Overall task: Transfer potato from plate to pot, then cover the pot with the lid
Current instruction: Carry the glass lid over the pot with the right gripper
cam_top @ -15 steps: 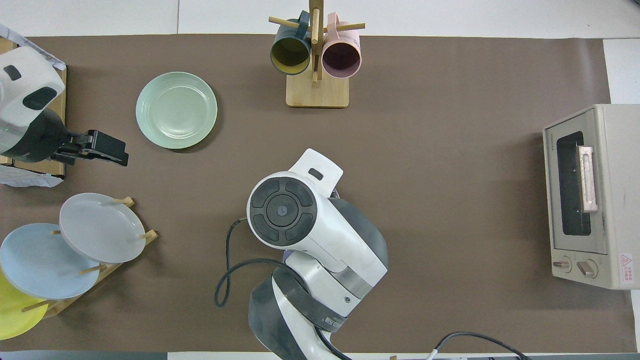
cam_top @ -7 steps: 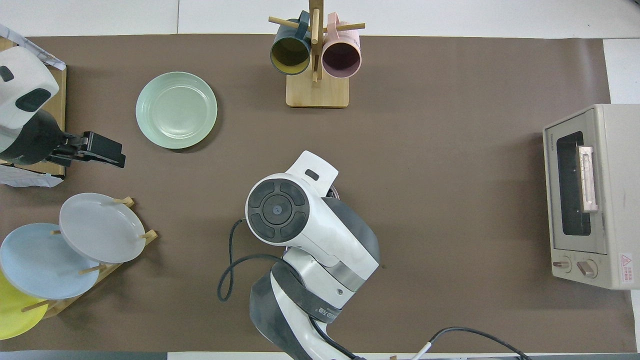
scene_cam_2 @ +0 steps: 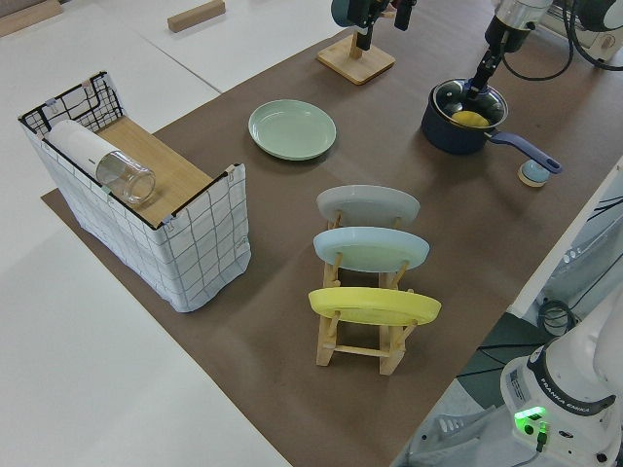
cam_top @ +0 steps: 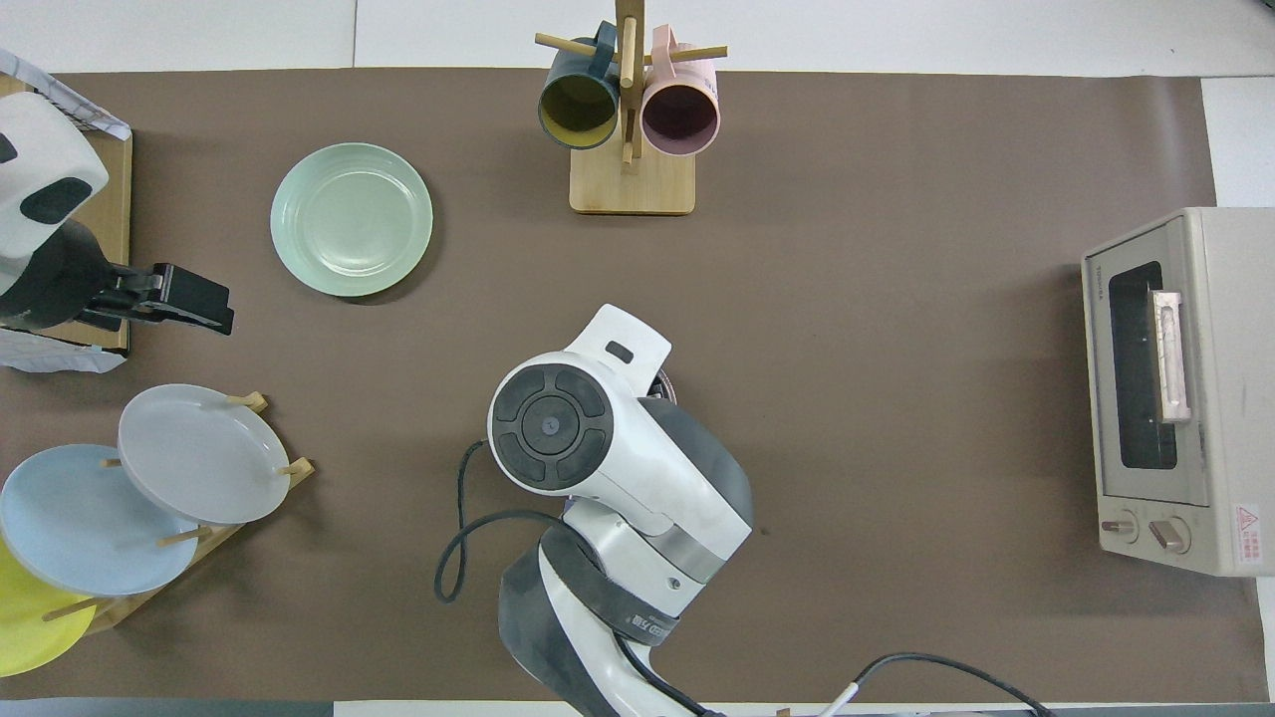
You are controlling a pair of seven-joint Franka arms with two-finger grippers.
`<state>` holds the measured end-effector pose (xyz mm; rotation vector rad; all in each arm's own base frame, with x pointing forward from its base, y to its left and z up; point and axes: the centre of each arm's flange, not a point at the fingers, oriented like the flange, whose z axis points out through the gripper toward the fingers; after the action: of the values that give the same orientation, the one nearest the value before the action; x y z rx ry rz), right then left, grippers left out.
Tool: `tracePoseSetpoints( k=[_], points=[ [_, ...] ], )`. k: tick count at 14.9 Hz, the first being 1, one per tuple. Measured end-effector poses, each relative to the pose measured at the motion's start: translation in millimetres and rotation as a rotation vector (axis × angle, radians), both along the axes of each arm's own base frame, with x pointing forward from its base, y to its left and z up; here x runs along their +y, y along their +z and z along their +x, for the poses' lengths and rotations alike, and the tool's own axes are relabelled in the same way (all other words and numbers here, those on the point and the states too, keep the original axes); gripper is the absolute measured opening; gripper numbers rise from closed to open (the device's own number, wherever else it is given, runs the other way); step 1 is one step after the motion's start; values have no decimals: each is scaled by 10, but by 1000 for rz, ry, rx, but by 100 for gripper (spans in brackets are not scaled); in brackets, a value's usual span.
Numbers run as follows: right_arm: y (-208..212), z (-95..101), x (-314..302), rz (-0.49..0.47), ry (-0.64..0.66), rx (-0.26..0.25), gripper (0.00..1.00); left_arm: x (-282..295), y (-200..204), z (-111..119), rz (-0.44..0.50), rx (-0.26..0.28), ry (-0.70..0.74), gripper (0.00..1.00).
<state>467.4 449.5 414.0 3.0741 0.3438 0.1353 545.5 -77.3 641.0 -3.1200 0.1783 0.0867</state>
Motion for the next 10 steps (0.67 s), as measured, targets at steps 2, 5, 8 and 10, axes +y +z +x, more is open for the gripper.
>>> tracePoseSetpoints(
  k=[2, 5, 8, 10],
  points=[
    [-16, 7, -5, -1, 4, -10, 66, 41, 25, 25, -1, -7, 8, 100],
    [-38, 10, -6, -2, 13, -27, 66, 82, 5, 32, 0, -2, 16, 100],
    [-39, -1, 6, -9, 24, -37, 66, 91, -47, -33, 3, 11, 16, 100],
    [-39, -2, 6, -10, 24, -37, 66, 98, -83, -132, 5, 15, 16, 100]
  ],
)
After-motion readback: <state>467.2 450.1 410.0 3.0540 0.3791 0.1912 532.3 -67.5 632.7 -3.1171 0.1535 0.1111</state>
